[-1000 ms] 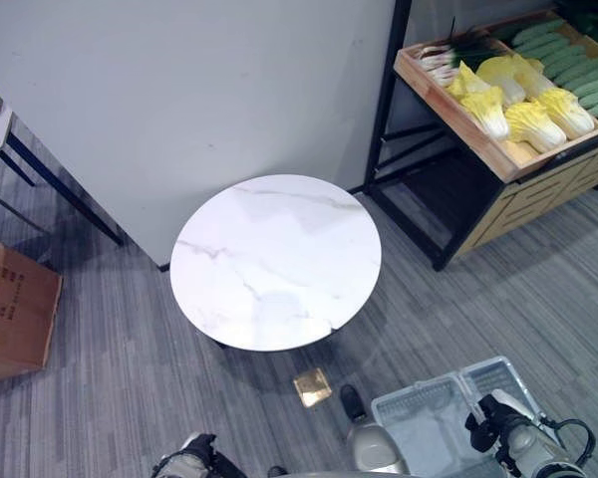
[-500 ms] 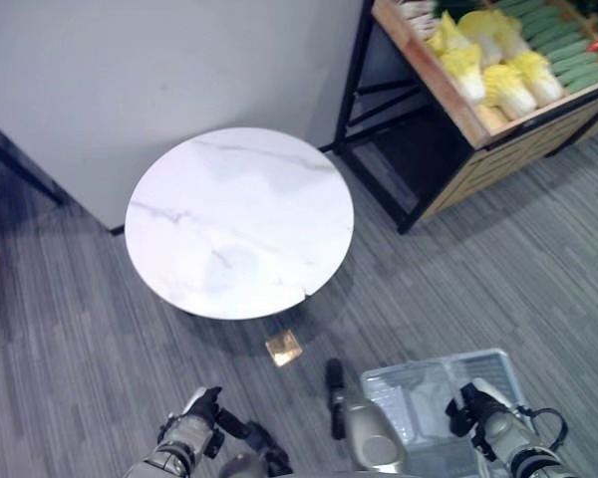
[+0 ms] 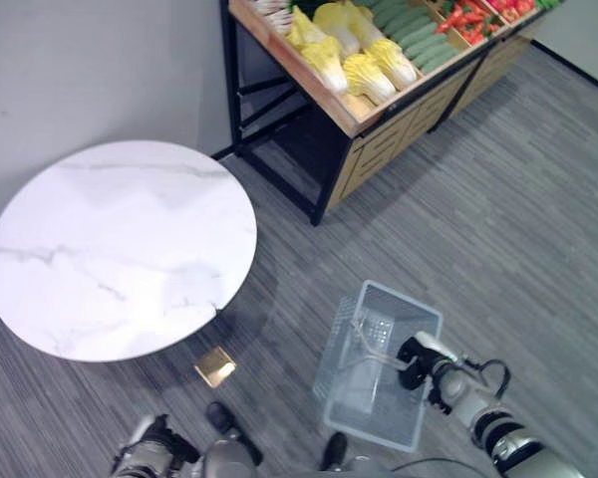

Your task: Get the vegetables into the basket

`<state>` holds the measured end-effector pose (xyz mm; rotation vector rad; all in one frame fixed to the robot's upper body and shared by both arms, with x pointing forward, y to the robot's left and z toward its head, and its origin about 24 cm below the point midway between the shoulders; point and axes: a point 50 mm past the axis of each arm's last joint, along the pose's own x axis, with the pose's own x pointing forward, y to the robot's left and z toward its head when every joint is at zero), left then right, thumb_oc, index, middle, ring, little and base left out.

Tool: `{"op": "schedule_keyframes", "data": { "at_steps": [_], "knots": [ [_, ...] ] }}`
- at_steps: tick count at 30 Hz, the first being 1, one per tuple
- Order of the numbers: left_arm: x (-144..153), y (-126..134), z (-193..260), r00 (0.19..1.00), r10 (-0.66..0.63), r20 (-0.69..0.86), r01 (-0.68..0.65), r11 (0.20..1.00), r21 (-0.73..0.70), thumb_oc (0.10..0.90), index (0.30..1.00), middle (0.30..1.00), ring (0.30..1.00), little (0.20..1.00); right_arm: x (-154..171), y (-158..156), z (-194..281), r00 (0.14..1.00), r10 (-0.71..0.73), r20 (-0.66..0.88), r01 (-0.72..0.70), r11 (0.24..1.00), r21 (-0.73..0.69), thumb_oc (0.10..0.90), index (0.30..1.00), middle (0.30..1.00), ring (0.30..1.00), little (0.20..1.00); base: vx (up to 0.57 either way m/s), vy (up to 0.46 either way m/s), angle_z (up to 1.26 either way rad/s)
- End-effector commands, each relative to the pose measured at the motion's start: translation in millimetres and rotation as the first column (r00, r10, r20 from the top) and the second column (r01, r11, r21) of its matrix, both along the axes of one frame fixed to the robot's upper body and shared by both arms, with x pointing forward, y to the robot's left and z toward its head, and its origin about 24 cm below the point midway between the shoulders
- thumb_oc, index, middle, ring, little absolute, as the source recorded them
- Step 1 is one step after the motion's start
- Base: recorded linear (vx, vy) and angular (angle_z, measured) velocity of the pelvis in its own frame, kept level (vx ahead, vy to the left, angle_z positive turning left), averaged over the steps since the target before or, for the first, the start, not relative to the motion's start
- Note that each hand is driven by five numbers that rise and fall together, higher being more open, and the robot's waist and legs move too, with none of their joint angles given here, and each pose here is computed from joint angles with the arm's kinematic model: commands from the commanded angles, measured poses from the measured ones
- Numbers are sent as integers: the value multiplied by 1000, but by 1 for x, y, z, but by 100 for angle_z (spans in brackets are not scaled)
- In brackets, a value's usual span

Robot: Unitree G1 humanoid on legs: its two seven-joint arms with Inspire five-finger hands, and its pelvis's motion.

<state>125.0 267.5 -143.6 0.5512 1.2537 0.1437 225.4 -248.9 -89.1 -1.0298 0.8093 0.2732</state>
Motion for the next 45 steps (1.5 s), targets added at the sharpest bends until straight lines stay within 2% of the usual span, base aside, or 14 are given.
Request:
{"op": "schedule_keyframes", "data": {
  "at_steps": [1,20,30,45],
  "knots": [
    [0,1,0,999,-28,-30,29,999,30,900,1000,1000,1000,1000,24,-28,30,993,-40,116,50,995,-87,400,300,300,300,300,-3,-68,20],
    [16,-14,1,996,-92,1,92,995,23,900,1000,1000,1000,1000,-2,-39,15,986,-141,91,146,988,-54,400,300,300,300,300,-29,-68,-2],
    [28,-34,0,984,-173,31,174,985,-4,900,1000,1000,1000,1000,-23,-53,5,975,-217,46,220,974,-58,400,300,300,300,300,-23,-87,-16],
    [23,-43,-4,988,-154,33,155,987,-32,900,1000,1000,1000,1000,-33,-54,-2,970,-241,19,242,969,-49,400,300,300,300,300,45,-120,-8]
  ]
}}
